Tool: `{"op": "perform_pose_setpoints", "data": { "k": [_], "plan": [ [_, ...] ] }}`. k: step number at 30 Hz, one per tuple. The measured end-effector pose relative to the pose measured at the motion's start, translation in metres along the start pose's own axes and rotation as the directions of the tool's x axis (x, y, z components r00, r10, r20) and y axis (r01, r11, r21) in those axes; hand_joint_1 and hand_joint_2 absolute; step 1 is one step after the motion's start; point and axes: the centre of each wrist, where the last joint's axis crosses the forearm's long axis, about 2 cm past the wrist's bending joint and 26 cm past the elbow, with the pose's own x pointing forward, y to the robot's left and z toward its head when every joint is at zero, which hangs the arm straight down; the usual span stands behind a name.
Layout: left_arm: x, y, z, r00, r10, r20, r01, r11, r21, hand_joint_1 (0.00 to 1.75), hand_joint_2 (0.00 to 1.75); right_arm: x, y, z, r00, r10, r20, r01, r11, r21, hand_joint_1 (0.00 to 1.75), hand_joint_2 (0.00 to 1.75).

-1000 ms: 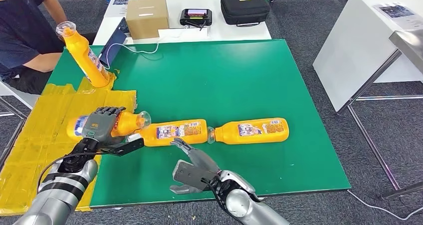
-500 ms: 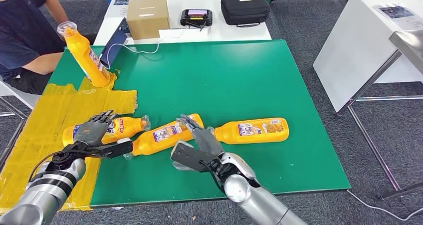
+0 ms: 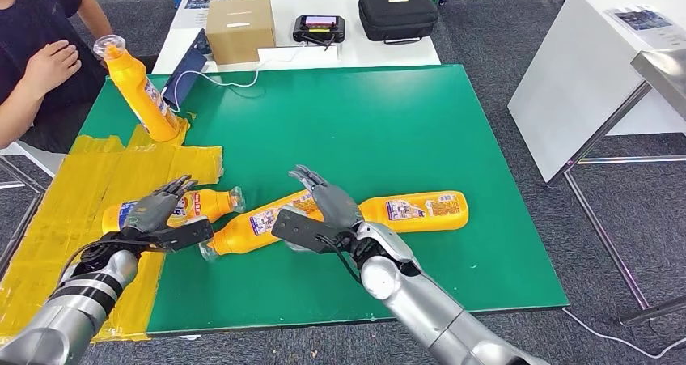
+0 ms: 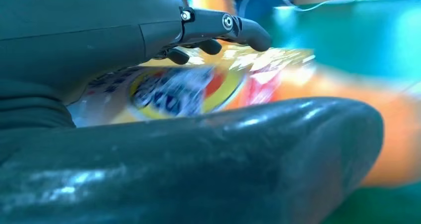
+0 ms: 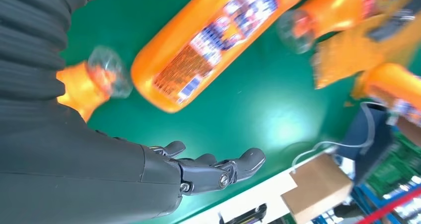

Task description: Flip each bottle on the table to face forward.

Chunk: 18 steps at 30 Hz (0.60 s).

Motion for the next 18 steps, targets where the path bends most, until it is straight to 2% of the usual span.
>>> {"op": "perform_pose_setpoints", "data": {
  "k": [3,5,8,10,13,18],
  "plan": [
    [0.006,0.000,-0.001,0.983,0.178,0.053,-0.179,0.984,0.023,0.00,0.00,-0.004,-0.006,-0.009,0.998,0.049,-0.028,-0.049,0.999,0.016,0.00,1.75],
    [0.012,-0.002,0.000,0.944,0.317,0.093,-0.321,0.947,0.033,0.00,0.00,-0.007,-0.009,-0.014,0.996,0.071,-0.046,-0.070,0.997,0.032,0.00,1.75],
    [0.025,0.000,0.001,0.788,0.588,0.183,-0.606,0.793,0.060,0.00,0.00,-0.013,-0.009,-0.020,0.992,0.101,-0.081,-0.095,0.993,0.074,0.00,1.75],
    [0.033,0.002,0.004,0.677,0.696,0.240,-0.726,0.685,0.062,0.00,0.00,-0.016,-0.008,-0.023,0.988,0.120,-0.100,-0.110,0.989,0.098,0.00,1.75],
    [0.045,0.008,0.009,0.559,0.765,0.319,-0.817,0.575,0.053,0.00,0.00,-0.020,-0.004,-0.027,0.979,0.160,-0.124,-0.145,0.981,0.126,0.00,1.75],
    [0.062,0.015,0.018,0.439,0.791,0.426,-0.880,0.474,0.026,0.00,0.00,-0.022,0.006,-0.031,0.963,0.229,-0.141,-0.204,0.964,0.170,0.00,1.75]
  ]
}}
